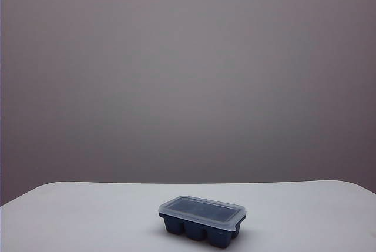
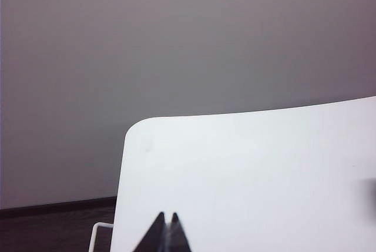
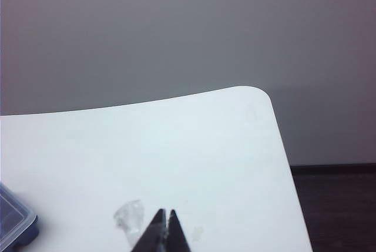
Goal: Pick up the ice cube tray, remove its lid, and then place both the tray and the lid back on the table.
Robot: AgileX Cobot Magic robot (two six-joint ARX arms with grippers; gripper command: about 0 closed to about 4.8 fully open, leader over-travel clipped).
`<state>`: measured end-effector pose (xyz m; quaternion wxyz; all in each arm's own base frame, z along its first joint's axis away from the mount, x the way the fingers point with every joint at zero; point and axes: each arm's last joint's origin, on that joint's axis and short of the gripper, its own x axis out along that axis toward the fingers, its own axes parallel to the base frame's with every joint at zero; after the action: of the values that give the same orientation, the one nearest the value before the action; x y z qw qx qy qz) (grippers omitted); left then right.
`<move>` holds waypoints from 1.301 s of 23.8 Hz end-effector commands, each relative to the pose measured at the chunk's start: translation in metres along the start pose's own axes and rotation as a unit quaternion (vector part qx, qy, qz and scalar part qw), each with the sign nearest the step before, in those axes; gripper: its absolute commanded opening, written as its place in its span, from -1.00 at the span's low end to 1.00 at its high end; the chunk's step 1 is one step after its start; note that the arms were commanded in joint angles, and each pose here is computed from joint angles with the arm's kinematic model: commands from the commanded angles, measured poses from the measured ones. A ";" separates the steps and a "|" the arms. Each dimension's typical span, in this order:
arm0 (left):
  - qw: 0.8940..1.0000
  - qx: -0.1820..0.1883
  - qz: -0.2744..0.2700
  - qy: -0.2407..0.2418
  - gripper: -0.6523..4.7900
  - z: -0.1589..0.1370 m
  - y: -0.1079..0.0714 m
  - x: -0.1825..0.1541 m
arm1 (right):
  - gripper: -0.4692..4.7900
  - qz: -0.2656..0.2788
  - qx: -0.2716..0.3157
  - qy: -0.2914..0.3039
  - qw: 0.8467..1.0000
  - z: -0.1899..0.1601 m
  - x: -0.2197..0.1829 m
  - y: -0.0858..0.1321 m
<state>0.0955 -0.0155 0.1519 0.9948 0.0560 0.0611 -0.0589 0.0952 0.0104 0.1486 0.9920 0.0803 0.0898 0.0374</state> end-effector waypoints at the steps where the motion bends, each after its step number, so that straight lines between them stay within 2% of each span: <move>1: 1.000 -0.002 -0.002 -0.012 -0.78 0.003 0.000 0.000 | -0.81 0.001 -0.001 -0.007 1.000 0.000 0.001 0.000; 5: 1.000 -0.004 -0.002 -0.020 -0.78 0.004 0.000 0.000 | -0.81 0.001 -0.001 -0.007 1.000 0.000 0.001 0.000; 7: 0.999 -0.042 -0.008 -0.025 -0.78 0.005 0.000 0.000 | -0.81 0.003 0.005 -0.011 1.000 0.001 0.001 0.000; 8: 0.996 -0.076 -0.024 -0.048 -0.77 0.010 0.000 -0.001 | -0.83 0.006 0.009 -0.024 1.000 0.003 0.001 0.001; 9: 0.992 -0.092 -0.050 -0.074 -0.77 0.015 -0.001 -0.002 | -0.83 0.008 0.010 -0.035 0.999 0.005 0.000 0.001; 12: 0.982 -0.111 -0.081 -0.131 -0.77 0.028 -0.002 -0.005 | -0.83 0.008 0.020 -0.048 0.999 0.008 0.000 0.001; 13: 0.979 -0.130 -0.079 -0.135 -0.77 0.034 0.000 -0.007 | -0.83 0.007 0.043 -0.051 0.998 0.009 0.000 0.001; 15: 0.981 -0.133 -0.057 -0.130 -0.78 0.048 0.003 -0.013 | -0.83 -0.013 0.075 -0.072 0.995 0.014 -0.001 0.001; 17: 0.984 -0.116 -0.054 -0.127 -0.78 0.064 0.004 -0.017 | -0.83 -0.025 0.079 -0.089 0.993 0.023 -0.005 0.001; 18: 0.985 -0.106 -0.054 -0.126 -0.78 0.082 0.006 -0.020 | -0.83 -0.026 0.080 -0.098 0.992 0.035 -0.008 0.003; 21: 0.988 -0.083 -0.051 -0.117 -0.78 0.112 0.009 -0.015 | -0.83 -0.034 0.094 -0.091 0.991 0.060 -0.010 0.007; 23: 0.993 -0.027 -0.056 -0.099 -0.78 0.128 0.009 -0.004 | -0.83 -0.034 0.092 -0.067 0.993 0.082 -0.004 0.011; 24: 0.993 0.019 -0.075 -0.091 -0.77 0.138 0.008 0.003 | -0.83 -0.028 0.090 -0.043 0.995 0.098 0.003 0.015; 26: 0.990 0.061 -0.111 -0.066 -0.77 0.153 0.007 0.017 | -0.83 -0.011 0.087 -0.011 0.996 0.119 0.017 0.020; 28: 0.986 0.060 -0.147 -0.048 -0.77 0.164 0.005 0.032 | -0.83 0.035 0.059 0.030 0.997 0.132 0.037 0.026; 31: 0.974 0.095 -0.202 -0.037 -0.76 0.167 0.000 0.055 | -0.83 0.076 0.021 0.077 0.994 0.132 0.064 0.030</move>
<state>0.1642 -0.0383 0.3095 0.9645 0.1120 0.0382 -0.2361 0.1742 0.0226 0.2712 0.9764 0.1196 0.1581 0.0856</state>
